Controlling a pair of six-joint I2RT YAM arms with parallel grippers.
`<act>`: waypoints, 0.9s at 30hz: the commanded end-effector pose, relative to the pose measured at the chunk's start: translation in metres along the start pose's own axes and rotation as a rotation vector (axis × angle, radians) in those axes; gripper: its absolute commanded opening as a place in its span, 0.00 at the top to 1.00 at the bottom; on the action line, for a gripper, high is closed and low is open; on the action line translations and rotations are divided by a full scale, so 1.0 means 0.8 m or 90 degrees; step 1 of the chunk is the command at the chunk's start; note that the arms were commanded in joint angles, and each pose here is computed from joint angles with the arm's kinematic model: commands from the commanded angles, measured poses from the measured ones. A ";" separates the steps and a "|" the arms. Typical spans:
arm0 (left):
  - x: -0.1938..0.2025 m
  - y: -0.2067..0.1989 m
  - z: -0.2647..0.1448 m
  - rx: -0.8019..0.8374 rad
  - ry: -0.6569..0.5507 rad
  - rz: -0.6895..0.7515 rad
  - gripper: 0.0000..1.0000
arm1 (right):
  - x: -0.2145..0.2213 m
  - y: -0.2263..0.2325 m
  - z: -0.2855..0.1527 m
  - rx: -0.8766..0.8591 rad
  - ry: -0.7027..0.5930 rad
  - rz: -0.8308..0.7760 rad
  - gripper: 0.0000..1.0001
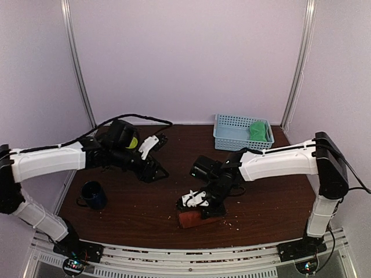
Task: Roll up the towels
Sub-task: Roll the towel at the center of the board.
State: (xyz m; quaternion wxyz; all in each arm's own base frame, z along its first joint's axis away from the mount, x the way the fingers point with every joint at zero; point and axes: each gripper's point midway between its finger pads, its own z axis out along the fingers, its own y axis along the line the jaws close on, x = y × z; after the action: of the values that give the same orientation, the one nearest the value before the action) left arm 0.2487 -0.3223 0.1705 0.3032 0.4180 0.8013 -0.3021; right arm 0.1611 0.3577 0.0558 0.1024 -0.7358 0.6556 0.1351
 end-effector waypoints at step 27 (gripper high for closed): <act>0.093 -0.109 0.154 -0.122 0.148 0.481 0.30 | 0.038 -0.064 0.053 -0.321 0.033 0.276 0.89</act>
State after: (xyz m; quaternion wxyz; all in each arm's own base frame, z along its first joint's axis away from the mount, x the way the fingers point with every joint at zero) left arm 0.1562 -0.4004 0.0580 0.3161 0.6858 0.6526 -0.0622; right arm 0.2042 0.3617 0.0399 -0.1310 -0.5656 0.7359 0.3484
